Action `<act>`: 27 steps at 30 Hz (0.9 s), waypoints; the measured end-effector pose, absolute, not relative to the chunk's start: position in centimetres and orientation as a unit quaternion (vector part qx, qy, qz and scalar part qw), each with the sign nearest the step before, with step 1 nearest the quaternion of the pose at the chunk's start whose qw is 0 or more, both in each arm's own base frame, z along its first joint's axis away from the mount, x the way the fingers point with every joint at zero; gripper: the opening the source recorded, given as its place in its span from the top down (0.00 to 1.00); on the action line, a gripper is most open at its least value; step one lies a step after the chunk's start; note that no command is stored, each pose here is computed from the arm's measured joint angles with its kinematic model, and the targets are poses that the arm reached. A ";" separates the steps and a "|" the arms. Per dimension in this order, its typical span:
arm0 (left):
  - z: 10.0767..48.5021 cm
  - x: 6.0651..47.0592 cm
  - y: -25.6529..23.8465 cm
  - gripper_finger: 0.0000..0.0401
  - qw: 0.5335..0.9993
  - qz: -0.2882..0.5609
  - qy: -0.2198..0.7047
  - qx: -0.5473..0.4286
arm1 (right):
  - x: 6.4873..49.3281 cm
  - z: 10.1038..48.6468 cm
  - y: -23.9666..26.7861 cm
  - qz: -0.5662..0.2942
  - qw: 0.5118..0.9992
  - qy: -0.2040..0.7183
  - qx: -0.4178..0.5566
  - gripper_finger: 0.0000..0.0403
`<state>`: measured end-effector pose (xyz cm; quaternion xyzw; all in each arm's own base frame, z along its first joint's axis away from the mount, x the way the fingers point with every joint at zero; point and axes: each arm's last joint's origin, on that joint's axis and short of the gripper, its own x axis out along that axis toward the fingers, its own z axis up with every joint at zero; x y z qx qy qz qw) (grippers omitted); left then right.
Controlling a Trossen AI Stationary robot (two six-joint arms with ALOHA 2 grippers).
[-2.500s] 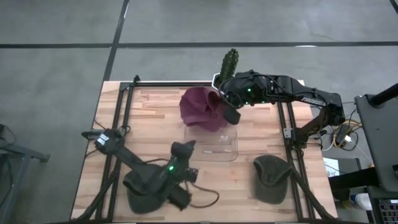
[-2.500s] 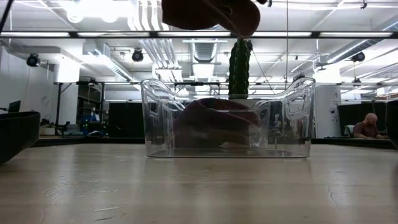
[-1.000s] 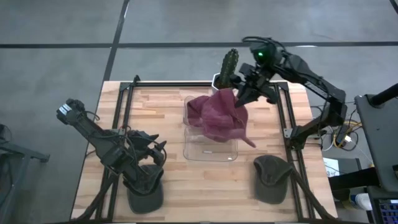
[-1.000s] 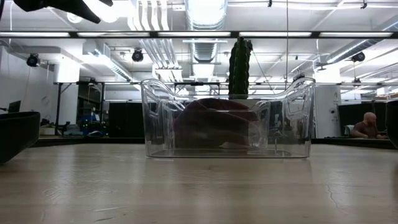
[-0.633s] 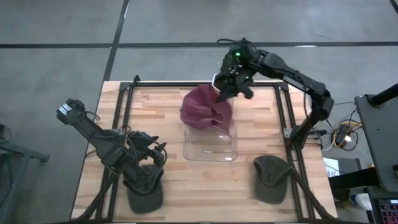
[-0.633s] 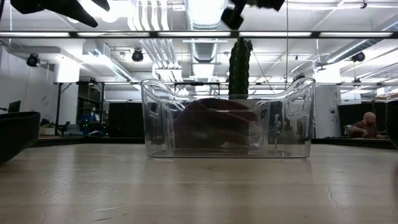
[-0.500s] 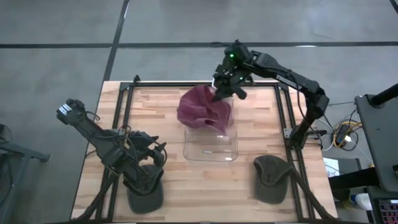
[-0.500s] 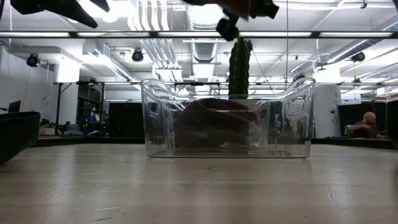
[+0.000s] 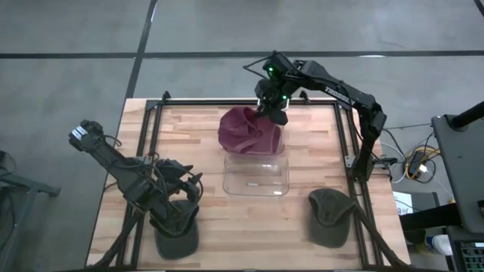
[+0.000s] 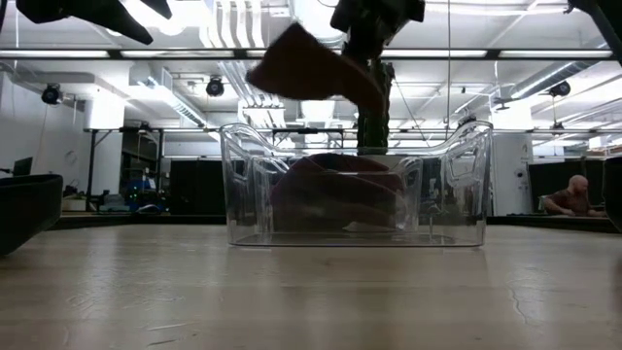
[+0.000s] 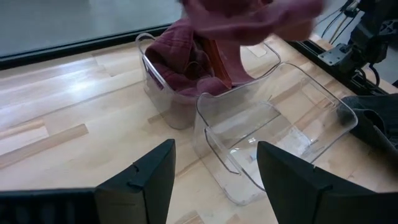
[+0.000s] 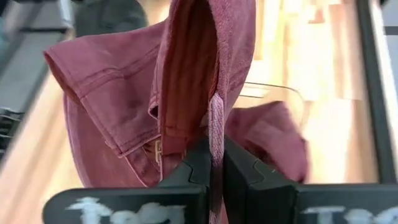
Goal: Pick & Place hat
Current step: Put the red cap into the top transparent bin
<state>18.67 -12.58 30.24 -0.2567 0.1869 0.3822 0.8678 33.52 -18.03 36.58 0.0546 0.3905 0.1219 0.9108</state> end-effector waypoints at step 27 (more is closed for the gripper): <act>30.3 18.8 -12.7 0.46 0.866 0.380 0.181 -0.269 | 35.8 32.4 -19.0 0.056 0.862 0.504 -0.025 0.97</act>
